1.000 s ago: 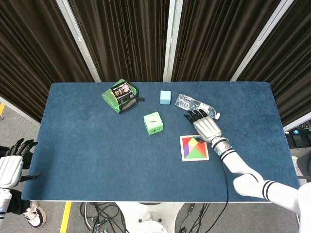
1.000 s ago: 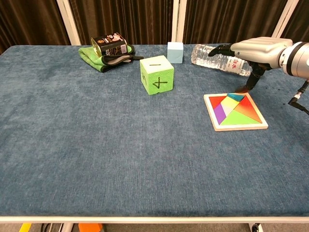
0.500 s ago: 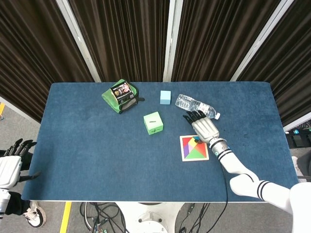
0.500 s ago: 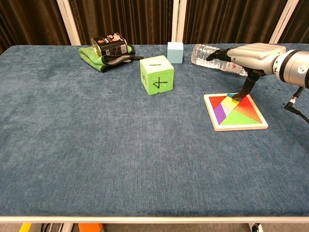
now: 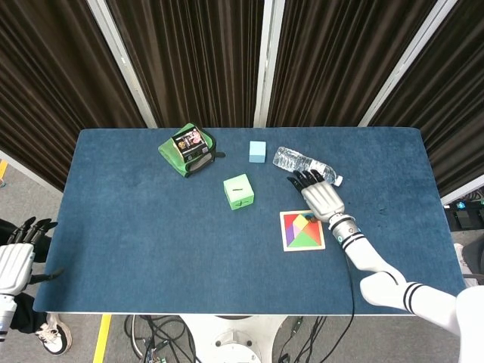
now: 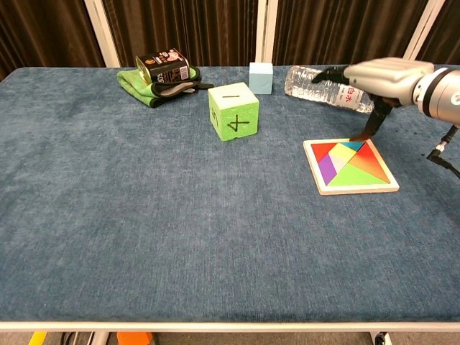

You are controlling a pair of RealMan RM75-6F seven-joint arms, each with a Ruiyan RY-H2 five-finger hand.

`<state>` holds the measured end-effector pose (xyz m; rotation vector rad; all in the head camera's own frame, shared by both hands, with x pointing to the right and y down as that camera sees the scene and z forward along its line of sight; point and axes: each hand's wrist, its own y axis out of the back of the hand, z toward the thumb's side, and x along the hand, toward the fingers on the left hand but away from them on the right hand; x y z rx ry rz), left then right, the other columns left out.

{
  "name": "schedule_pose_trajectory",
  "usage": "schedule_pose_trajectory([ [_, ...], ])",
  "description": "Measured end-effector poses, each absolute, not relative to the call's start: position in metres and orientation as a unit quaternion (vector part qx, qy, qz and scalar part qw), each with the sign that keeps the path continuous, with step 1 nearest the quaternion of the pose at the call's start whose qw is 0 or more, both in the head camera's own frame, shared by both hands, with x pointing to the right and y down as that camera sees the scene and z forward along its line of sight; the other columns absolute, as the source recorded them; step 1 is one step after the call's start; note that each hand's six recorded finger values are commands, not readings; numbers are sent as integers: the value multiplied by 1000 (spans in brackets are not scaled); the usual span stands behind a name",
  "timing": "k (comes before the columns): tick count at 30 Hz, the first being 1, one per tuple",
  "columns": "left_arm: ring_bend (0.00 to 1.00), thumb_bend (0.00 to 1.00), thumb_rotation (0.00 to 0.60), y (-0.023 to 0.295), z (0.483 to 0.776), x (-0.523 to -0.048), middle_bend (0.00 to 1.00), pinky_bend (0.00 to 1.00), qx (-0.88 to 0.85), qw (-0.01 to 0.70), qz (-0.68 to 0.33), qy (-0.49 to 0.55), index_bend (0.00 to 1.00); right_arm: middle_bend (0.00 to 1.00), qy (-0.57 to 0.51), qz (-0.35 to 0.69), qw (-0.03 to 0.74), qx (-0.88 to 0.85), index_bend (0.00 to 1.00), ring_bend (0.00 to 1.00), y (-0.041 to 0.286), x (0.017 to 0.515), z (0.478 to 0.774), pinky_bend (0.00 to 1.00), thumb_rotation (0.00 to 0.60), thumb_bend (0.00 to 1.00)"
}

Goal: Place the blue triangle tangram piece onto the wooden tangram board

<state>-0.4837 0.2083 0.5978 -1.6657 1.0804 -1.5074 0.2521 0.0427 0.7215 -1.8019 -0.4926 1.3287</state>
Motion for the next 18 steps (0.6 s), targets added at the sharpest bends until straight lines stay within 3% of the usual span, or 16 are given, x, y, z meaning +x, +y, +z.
schedule_pose_trajectory([
  [9, 0, 67, 600, 207, 594, -482, 111, 143, -633, 324, -569, 413, 166, 0, -247, 494, 425, -717, 0, 0, 44, 265, 672, 0, 600, 76],
  [18, 0, 67, 600, 201, 588, -473, 111, 143, -631, 345, -557, 414, 166, 0, -335, 527, 422, -657, 0, 0, 115, 350, 612, 0, 600, 115],
])
